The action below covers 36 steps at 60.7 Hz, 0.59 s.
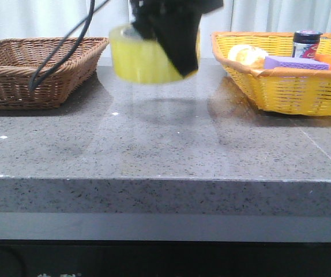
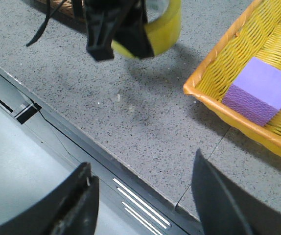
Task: Transfer tape with both arms
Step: 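Lift the tape roll with the left gripper toward the brown basket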
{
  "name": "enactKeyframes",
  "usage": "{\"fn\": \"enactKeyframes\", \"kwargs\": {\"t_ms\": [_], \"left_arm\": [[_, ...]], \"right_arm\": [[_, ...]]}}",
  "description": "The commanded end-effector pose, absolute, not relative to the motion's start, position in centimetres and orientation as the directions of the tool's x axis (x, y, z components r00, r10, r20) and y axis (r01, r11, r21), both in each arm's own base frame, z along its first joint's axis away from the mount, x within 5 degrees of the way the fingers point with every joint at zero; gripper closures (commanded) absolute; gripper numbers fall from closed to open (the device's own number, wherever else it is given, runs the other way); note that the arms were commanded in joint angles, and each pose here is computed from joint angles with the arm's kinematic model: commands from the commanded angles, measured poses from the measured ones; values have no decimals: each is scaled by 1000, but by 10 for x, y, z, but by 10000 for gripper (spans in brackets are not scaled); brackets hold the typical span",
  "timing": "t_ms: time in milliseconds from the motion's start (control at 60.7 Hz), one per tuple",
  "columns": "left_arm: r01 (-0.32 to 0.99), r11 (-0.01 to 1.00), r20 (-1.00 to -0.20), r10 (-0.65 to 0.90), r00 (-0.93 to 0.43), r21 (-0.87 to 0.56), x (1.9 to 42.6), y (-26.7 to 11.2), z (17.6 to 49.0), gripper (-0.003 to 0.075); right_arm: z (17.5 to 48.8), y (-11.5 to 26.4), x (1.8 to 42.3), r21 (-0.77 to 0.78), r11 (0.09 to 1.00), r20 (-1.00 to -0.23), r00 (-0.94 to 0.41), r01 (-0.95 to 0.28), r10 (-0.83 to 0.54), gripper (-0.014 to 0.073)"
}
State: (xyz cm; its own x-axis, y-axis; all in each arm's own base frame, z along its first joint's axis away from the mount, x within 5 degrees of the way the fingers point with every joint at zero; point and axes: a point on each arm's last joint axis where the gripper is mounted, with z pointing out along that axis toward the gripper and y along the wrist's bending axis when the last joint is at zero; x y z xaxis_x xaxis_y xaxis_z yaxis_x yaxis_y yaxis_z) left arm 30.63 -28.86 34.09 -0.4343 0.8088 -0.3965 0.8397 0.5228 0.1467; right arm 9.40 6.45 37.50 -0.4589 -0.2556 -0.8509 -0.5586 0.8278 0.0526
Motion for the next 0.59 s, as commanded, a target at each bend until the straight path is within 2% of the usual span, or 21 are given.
{"fn": "enactKeyframes", "kwargs": {"t_ms": [0, 231, 577], "left_arm": [[791, 574, -518, 753, -406, 214, 305, -270, 394, 692], [698, 677, -582, 672, -457, 232, 332, -230, 420, 692], [495, 843, -585, 515, -626, 212, 380, -141, 417, 692]], "right_arm": [[388, 64, 95, 46, 828, -895, -391, -559, -214, 148], [388, 64, 95, 46, 828, -895, -391, -559, -214, 148], [388, 64, 95, 46, 828, -895, -391, -559, -214, 148]]}}
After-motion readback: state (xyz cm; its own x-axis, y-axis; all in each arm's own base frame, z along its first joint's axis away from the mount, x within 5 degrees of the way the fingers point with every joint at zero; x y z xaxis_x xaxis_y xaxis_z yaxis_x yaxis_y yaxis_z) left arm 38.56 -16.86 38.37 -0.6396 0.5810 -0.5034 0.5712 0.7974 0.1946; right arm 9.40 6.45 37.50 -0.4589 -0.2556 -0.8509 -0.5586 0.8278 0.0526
